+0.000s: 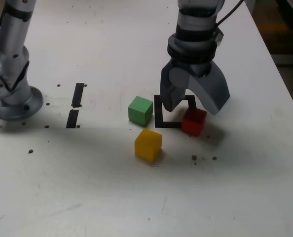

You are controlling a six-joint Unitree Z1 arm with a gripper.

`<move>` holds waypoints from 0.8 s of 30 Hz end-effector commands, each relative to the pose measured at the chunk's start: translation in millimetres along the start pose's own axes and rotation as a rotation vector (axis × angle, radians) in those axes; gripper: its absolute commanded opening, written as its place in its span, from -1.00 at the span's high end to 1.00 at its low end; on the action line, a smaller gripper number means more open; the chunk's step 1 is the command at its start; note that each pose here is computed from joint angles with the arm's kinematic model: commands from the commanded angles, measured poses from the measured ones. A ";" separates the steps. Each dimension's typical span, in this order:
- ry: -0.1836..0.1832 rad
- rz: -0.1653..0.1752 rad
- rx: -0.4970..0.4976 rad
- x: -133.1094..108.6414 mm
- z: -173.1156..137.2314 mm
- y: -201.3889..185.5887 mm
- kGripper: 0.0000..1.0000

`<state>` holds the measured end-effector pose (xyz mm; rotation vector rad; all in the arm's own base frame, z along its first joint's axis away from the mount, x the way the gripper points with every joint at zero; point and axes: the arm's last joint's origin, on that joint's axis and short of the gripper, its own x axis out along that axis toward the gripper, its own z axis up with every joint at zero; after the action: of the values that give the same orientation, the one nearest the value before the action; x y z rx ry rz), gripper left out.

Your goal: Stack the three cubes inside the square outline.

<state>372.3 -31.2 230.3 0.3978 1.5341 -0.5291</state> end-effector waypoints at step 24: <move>0.049 -0.012 0.007 20.2 10.3 -0.8 -0.36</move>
<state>379.8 -38.2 210.3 0.4092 1.5818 -0.5376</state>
